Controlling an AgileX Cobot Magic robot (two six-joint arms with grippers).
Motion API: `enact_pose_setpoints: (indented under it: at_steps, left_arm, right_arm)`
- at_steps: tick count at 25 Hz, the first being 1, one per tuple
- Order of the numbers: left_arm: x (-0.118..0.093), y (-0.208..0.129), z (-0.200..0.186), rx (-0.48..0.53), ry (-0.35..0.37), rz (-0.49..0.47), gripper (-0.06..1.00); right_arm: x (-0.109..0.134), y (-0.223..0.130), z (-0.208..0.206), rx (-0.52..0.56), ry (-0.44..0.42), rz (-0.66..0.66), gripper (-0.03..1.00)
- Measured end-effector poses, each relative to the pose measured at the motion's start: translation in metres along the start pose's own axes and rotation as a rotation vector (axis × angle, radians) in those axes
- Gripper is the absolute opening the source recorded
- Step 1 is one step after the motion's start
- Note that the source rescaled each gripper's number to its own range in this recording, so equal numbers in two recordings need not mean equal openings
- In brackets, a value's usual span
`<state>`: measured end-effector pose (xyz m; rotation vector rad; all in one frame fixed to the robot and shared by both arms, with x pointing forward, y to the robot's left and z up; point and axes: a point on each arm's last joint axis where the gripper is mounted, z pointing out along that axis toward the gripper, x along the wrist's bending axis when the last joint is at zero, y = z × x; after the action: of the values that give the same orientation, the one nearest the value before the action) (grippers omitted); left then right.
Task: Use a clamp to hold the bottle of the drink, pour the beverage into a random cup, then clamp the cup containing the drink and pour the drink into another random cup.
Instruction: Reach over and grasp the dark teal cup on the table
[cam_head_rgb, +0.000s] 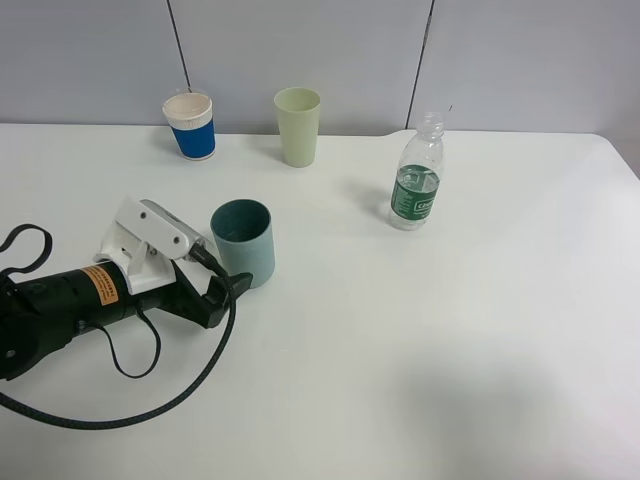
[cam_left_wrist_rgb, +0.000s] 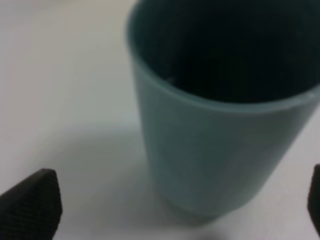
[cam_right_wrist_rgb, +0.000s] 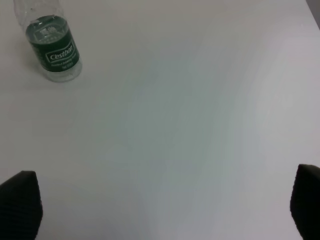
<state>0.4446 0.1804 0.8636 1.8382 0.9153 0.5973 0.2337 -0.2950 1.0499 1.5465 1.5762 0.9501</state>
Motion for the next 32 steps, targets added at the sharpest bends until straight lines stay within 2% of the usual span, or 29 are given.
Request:
enact_pose_setpoints:
  at_steps: [13, 18, 29, 30, 31, 32]
  left_arm:
    - [-0.005, -0.004, 0.006, -0.031, -0.057, 0.015, 1.0]
    - [-0.003, 0.004, 0.019, -0.078, -0.061, 0.018, 1.0]
    - [-0.003, 0.001, 0.047, -0.084, -0.1, 0.028, 1.0]
    - [-0.003, 0.001, 0.048, -0.085, -0.103, 0.029, 0.97]
    - [-0.003, 0.001, 0.048, -0.085, -0.103, 0.029, 0.85]
    - [-0.003, 0.001, 0.048, -0.085, -0.103, 0.029, 0.67]
  right_arm:
    - [0.0, 0.0, 0.0, 0.0, 0.0, 0.0, 1.0]
    - [0.0, 0.0, 0.0, 0.0, 0.0, 0.0, 1.0]
    - [0.0, 0.0, 0.0, 0.0, 0.0, 0.0, 1.0]
    - [0.0, 0.0, 0.0, 0.0, 0.0, 0.0, 1.0]
    - [0.0, 0.0, 0.0, 0.0, 0.0, 0.0, 1.0]
    - [0.0, 0.0, 0.0, 0.0, 0.0, 0.0, 1.0]
